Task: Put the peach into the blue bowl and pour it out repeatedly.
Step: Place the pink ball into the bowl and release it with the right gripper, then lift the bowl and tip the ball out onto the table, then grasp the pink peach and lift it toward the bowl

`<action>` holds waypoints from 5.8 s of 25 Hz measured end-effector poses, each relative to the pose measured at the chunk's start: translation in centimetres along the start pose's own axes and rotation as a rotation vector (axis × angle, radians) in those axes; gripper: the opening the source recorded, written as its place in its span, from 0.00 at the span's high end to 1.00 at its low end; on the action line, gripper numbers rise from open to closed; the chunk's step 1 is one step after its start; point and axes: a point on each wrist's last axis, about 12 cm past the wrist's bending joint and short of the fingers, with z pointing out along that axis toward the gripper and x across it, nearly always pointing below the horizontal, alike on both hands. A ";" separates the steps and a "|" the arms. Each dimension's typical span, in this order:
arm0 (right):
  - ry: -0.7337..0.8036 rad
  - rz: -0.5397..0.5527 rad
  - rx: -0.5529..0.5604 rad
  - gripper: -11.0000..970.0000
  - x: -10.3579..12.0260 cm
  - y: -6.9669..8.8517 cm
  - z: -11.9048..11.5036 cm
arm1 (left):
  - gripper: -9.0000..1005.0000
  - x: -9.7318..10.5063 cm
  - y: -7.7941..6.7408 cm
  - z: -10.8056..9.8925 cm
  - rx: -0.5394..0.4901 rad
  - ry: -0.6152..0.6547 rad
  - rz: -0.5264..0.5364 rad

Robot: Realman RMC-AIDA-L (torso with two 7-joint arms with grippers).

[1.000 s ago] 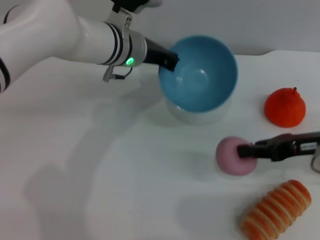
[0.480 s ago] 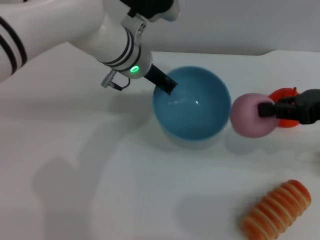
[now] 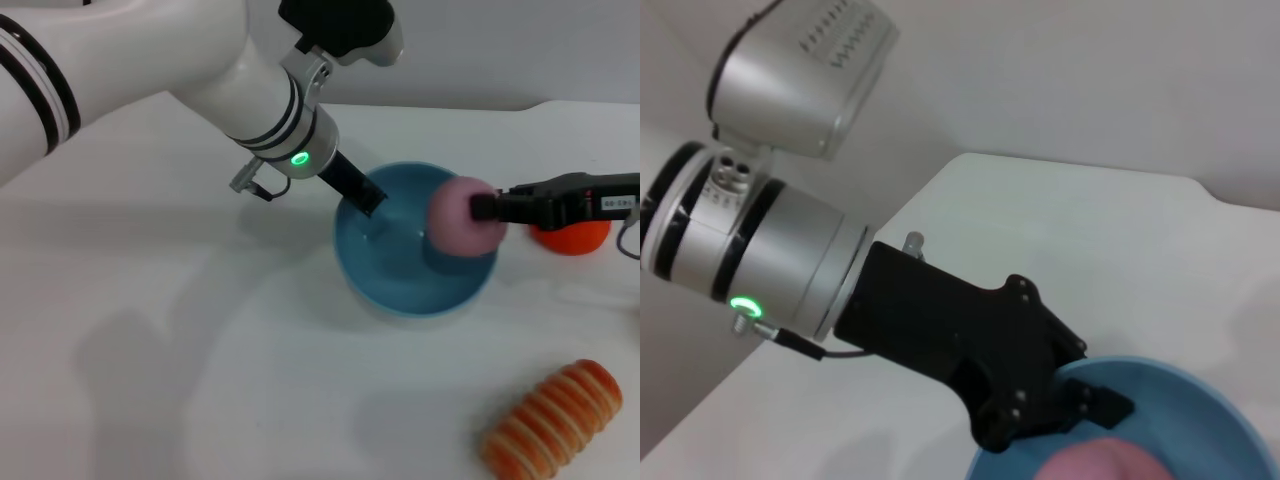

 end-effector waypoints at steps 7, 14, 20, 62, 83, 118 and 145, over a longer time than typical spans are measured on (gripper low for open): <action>0.005 -0.037 -0.018 0.75 0.5 -0.1 1.0 | 0.99 0.2 0.1 0.2 -0.006 -0.010 0.001; -0.015 -0.049 0.007 0.49 1.0 -0.6 0.5 | 0.99 0.5 0.2 0.3 -0.010 -0.010 -0.006; -0.197 -0.144 0.159 0.38 2.2 -2.3 -2.7 | 0.99 0.3 0.3 0.5 -0.030 -0.047 0.000; -0.882 -0.072 1.021 0.29 22.5 -1.4 -6.6 | 0.99 -4.6 -8.7 0.6 -0.374 -0.494 1.194; -1.031 0.149 1.056 0.29 22.4 -2.0 -6.8 | 0.99 -1.7 -7.9 0.6 -0.451 -0.719 1.153; -0.010 0.345 0.152 0.29 13.1 -2.9 3.4 | 0.99 -0.2 3.2 1.1 -0.180 -0.491 -0.145; -0.062 0.182 0.115 0.72 12.1 -2.2 5.3 | 0.99 -0.3 3.0 1.3 -0.190 -0.501 -0.134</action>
